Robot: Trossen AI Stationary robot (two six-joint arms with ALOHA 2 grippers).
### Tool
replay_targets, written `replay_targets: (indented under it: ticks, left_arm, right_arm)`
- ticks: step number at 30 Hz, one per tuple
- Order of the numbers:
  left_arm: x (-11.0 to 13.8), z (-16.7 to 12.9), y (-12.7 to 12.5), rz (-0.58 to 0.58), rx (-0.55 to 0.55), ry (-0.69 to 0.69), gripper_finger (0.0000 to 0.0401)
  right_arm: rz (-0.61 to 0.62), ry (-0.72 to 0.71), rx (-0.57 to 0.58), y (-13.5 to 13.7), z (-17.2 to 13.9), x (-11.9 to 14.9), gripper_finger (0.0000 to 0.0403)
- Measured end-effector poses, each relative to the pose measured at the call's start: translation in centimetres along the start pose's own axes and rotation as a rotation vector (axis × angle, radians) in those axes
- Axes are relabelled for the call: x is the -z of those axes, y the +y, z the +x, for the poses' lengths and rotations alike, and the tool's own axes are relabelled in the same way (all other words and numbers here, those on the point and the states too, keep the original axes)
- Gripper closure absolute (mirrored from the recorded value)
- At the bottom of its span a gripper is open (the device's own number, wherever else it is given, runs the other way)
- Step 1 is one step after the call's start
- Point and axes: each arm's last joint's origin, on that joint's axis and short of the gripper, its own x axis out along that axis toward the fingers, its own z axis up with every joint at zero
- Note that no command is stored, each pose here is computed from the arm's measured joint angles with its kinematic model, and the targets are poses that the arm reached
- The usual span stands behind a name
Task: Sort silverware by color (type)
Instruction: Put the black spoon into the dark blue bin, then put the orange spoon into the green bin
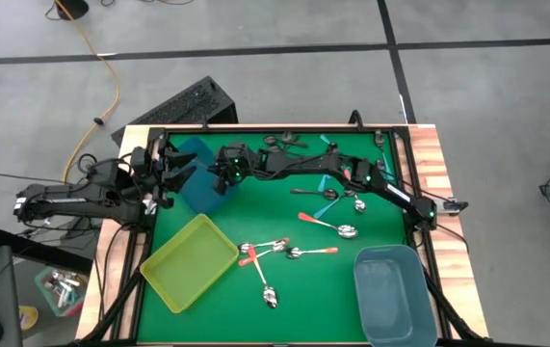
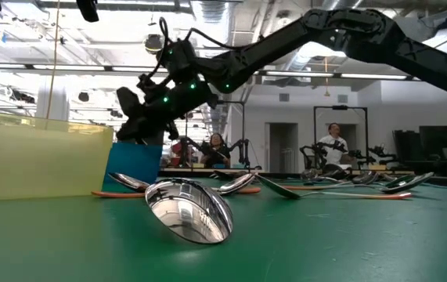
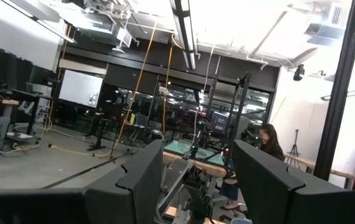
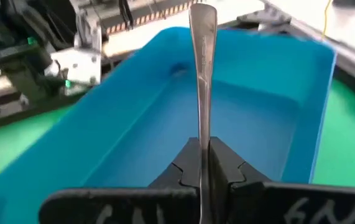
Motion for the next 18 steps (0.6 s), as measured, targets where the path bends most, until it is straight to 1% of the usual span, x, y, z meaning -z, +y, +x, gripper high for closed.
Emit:
replay_targets:
  ticks: [4, 6, 11, 13, 16, 18]
  left_arm:
    - [0.01, 0.00, 0.01, 0.007, -0.002, 0.001, 0.0223]
    - [0.06, 0.00, 0.02, 0.008, -0.004, 0.006, 0.0223]
    - [0.40, -0.01, 0.09, 0.014, -0.011, 0.040, 0.0223]
    - [0.57, -0.01, 0.13, 0.013, -0.014, 0.056, 0.0223]
    - [0.64, -0.02, 0.15, -0.003, -0.016, 0.064, 0.0223]
    - [0.64, -0.02, 0.15, -0.005, -0.016, 0.064, 0.0223]
  right_arm:
    - [-0.001, -0.007, -0.001, 0.02, -0.01, -0.11, 0.0363]
    - [-0.002, -0.002, 0.015, -0.04, -0.01, -0.03, 0.0355]
    - [-0.057, 0.008, 0.019, -0.06, -0.01, 0.06, 0.0333]
    - [-0.075, 0.009, 0.017, 0.03, -0.01, 0.08, 0.0321]
    - [-0.072, 0.010, 0.012, 0.13, 0.00, 0.11, 0.0297]
    - [-0.060, 0.014, -0.013, 0.18, -0.13, -0.07, 0.0280]
